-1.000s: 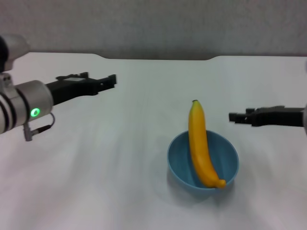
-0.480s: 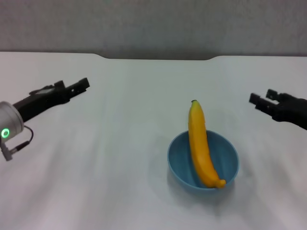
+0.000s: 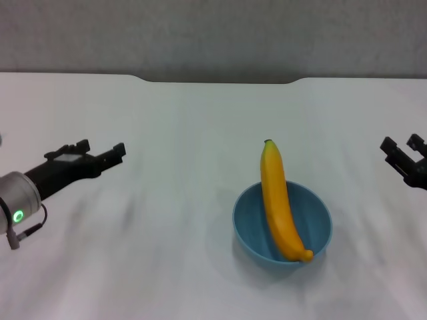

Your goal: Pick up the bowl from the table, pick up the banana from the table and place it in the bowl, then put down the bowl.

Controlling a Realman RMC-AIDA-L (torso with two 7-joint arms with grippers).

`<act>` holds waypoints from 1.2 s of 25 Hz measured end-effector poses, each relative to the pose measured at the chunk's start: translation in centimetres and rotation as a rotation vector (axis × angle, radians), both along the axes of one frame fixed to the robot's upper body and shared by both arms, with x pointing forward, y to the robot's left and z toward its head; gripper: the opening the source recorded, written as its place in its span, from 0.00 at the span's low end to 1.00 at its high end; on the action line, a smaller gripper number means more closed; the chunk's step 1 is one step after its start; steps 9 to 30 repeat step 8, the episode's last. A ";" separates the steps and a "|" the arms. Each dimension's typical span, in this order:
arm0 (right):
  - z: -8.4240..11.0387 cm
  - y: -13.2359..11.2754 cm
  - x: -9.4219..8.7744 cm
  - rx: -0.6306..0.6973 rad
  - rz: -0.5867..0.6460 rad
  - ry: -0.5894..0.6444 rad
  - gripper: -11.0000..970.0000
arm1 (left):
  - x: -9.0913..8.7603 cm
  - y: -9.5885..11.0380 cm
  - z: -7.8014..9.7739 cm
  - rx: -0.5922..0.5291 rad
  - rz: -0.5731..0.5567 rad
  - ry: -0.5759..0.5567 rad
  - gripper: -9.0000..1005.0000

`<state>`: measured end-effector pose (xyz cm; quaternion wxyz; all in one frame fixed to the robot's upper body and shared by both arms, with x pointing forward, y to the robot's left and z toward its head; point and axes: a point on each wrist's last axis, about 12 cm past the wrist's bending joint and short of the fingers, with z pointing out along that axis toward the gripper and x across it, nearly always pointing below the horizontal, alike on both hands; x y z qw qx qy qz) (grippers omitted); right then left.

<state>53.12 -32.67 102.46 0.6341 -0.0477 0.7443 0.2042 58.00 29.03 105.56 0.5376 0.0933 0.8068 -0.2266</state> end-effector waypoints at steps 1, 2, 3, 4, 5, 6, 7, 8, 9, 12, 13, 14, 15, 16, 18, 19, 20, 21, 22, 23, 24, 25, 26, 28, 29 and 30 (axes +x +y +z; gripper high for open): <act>-0.4 0.0 -0.3 -0.006 -0.019 0.004 0.69 | -0.2 0.0 -0.5 0.020 -0.003 -0.005 0.90; -0.6 0.0 -0.4 -0.011 -0.035 0.006 0.69 | -0.3 0.0 -0.7 0.030 -0.004 -0.008 0.90; -0.9 -0.1 -0.6 -0.021 -0.054 0.007 0.69 | -0.3 0.0 -0.9 0.043 -0.007 -0.013 0.90; -1.1 -0.1 -0.8 -0.031 -0.070 0.009 0.69 | -0.5 -0.1 -1.2 0.068 -0.014 -0.021 0.90; -1.3 -0.2 -0.9 -0.039 -0.086 0.010 0.69 | -0.7 -0.1 -1.5 0.094 -0.020 -0.036 0.90; -1.5 -0.2 -1.0 -0.047 -0.100 0.011 0.69 | -0.8 -0.1 -1.7 0.116 -0.025 -0.048 0.90; -1.6 -0.3 -1.1 -0.051 -0.108 0.011 0.69 | -0.9 -0.1 -1.8 0.135 -0.028 -0.065 0.90; -1.6 -0.3 -1.2 -0.052 -0.114 0.011 0.69 | -1.0 -0.1 -1.9 0.164 -0.031 -0.094 0.90; -1.6 -0.3 -1.2 -0.052 -0.114 0.011 0.69 | -1.0 -0.1 -1.9 0.164 -0.031 -0.094 0.90; -1.6 -0.3 -1.2 -0.052 -0.114 0.011 0.69 | -1.0 -0.1 -1.9 0.164 -0.031 -0.094 0.90; -1.6 -0.3 -1.2 -0.052 -0.114 0.011 0.69 | -1.0 -0.1 -1.9 0.164 -0.031 -0.094 0.90; -1.6 -0.3 -1.2 -0.052 -0.114 0.011 0.69 | -1.0 -0.1 -1.9 0.164 -0.031 -0.094 0.90; -1.6 -0.3 -1.2 -0.052 -0.114 0.011 0.69 | -1.0 -0.1 -1.9 0.164 -0.031 -0.094 0.90; -1.6 -0.3 -1.2 -0.052 -0.114 0.011 0.69 | -1.0 -0.1 -1.9 0.164 -0.031 -0.094 0.90; -1.6 -0.3 -1.2 -0.052 -0.114 0.011 0.69 | -1.0 -0.1 -1.9 0.164 -0.031 -0.094 0.90; -1.6 -0.3 -1.2 -0.052 -0.114 0.011 0.69 | -1.0 -0.1 -1.9 0.164 -0.031 -0.094 0.90; -1.6 -0.3 -1.2 -0.052 -0.114 0.011 0.69 | -1.0 -0.1 -1.9 0.164 -0.031 -0.094 0.90; -1.6 -0.3 -1.2 -0.052 -0.114 0.011 0.69 | -1.0 -0.1 -1.9 0.164 -0.031 -0.094 0.90; -1.6 -0.3 -1.2 -0.052 -0.114 0.011 0.69 | -1.0 -0.1 -1.9 0.164 -0.031 -0.094 0.90; -1.6 -0.3 -1.2 -0.052 -0.114 0.011 0.69 | -1.0 -0.1 -1.9 0.164 -0.031 -0.094 0.90; -1.6 -0.3 -1.2 -0.052 -0.114 0.011 0.69 | -1.0 -0.1 -1.9 0.164 -0.031 -0.094 0.90; -1.6 -0.3 -1.2 -0.052 -0.114 0.011 0.69 | -1.0 -0.1 -1.9 0.164 -0.031 -0.094 0.90; -1.6 -0.3 -1.2 -0.052 -0.114 0.011 0.69 | -1.0 -0.1 -1.9 0.164 -0.031 -0.094 0.90; -1.6 -0.3 -1.2 -0.052 -0.114 0.011 0.69 | -1.0 -0.1 -1.9 0.164 -0.031 -0.094 0.90; -1.6 -0.3 -1.2 -0.052 -0.114 0.011 0.69 | -1.0 -0.1 -1.9 0.164 -0.031 -0.094 0.90; -1.6 -0.3 -1.2 -0.052 -0.114 0.011 0.69 | -1.0 -0.1 -1.9 0.164 -0.031 -0.094 0.90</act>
